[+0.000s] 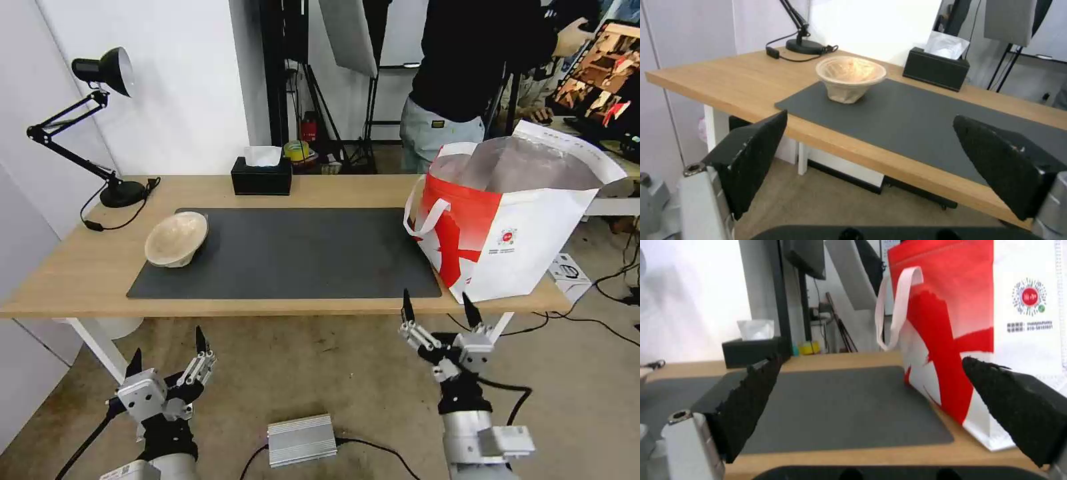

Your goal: Pick up the trash from the table and place it into the takeout bag.

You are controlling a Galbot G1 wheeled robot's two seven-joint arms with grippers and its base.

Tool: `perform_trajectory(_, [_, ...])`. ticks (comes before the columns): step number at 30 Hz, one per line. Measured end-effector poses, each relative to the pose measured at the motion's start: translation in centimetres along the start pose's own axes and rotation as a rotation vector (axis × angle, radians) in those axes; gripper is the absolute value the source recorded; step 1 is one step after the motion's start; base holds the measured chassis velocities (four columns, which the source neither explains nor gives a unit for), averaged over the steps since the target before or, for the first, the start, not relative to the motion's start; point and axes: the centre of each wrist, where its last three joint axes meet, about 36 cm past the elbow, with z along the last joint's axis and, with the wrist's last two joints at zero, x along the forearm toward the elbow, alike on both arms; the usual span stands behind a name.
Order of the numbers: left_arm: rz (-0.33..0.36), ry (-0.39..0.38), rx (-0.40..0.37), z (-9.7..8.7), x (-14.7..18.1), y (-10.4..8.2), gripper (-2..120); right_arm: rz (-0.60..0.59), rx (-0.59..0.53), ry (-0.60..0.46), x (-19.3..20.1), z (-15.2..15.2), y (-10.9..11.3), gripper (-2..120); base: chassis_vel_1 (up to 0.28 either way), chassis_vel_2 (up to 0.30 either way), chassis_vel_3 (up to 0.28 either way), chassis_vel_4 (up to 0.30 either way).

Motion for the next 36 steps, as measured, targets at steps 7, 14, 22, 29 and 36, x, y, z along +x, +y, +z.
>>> perform_trajectory(7, [-0.004, -0.002, 0.002, 0.0, 0.1, 0.0, 100, 0.003, 0.023, 0.024, 1.5, 0.6, 0.9, 100, 0.0, 0.0, 0.0, 0.0])
perform_trajectory(14, [-0.005, -0.001, 0.002, 0.0, 0.1, 0.0, 100, 0.0, 0.028, 0.032, 1.9, 0.8, 1.3, 100, 0.0, 0.0, 0.0, 0.0])
perform_trajectory(22, [-0.002, -0.002, -0.006, 0.1, 0.1, 0.1, 100, 0.004, 0.031, 0.018, 1.5, 0.7, 1.3, 100, 0.0, 0.0, 0.0, 0.0])
perform_trajectory(29, [0.0, -0.002, -0.007, 0.1, 0.1, 0.1, 100, 0.007, 0.034, 0.001, 1.2, 0.5, 1.2, 100, 0.0, 0.0, 0.0, 0.0])
perform_trajectory(36, [0.001, -0.001, -0.007, 0.1, 0.1, 0.1, 100, 0.011, 0.038, -0.018, 1.0, 0.3, 1.2, 100, 0.0, 0.0, 0.0, 0.0])
